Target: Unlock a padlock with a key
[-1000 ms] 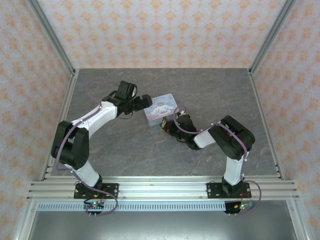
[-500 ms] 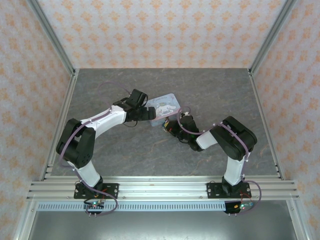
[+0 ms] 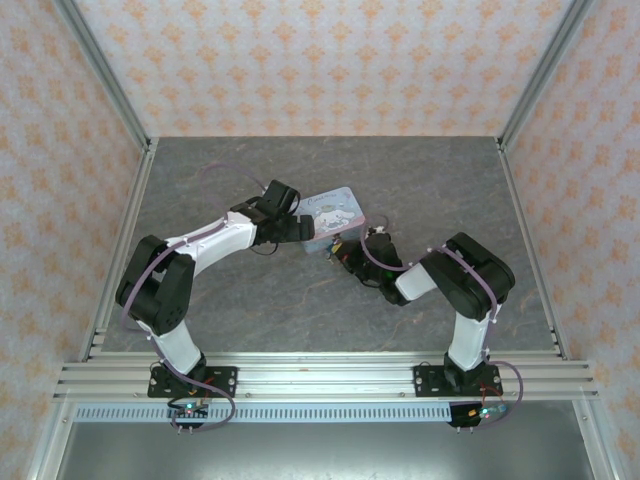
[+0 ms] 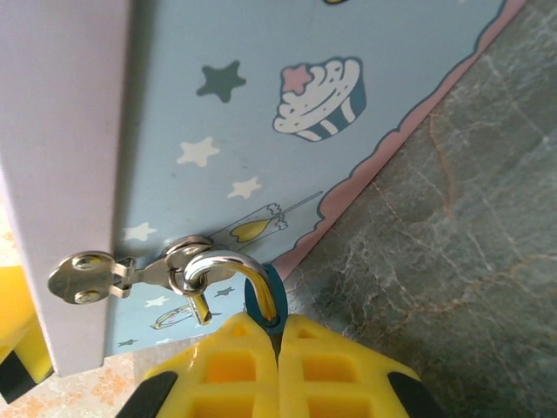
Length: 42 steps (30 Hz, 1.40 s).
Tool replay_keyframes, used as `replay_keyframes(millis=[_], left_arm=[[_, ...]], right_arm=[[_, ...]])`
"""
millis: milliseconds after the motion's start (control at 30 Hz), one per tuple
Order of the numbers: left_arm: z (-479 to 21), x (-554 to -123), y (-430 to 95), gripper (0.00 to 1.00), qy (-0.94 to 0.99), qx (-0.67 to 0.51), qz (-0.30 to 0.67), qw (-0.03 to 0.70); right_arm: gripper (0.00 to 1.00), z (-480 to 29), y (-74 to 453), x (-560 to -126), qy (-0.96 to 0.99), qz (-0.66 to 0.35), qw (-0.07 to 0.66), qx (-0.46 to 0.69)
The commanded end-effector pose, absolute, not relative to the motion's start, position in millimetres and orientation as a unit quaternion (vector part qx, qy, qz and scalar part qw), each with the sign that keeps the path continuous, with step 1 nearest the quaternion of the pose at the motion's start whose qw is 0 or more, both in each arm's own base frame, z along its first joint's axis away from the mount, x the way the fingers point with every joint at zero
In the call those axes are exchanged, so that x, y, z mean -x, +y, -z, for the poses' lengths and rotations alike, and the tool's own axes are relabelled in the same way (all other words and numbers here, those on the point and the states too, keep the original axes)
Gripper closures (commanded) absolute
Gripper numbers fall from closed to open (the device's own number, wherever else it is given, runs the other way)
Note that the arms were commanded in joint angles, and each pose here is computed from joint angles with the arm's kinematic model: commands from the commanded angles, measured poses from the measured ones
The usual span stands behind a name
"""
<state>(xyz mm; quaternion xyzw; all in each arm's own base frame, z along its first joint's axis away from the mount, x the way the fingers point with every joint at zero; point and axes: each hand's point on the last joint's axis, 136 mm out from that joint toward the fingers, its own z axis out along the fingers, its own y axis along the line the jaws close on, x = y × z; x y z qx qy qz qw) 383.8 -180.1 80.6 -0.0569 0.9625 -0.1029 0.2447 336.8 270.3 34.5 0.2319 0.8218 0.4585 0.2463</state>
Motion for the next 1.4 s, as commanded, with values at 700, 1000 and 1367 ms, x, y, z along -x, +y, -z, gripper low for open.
replay_keyframes(millis=[700,1000,1367], left_arm=[[-24,-362,-154,0.08,0.983,0.052,0.02,0.175],[-20,-361,-154,0.09,0.984,0.052,0.016,0.169],[-19,-362,-155,0.1,0.985,0.053,0.018,0.166]], right_arm=[[1.0,-10,228,-358,0.791,-0.431,0.246,-0.358],[1.0,-14,210,-362,0.793,-0.418,0.254,-0.364],[1.0,-17,193,-373,0.787,-0.416,0.252,-0.38]])
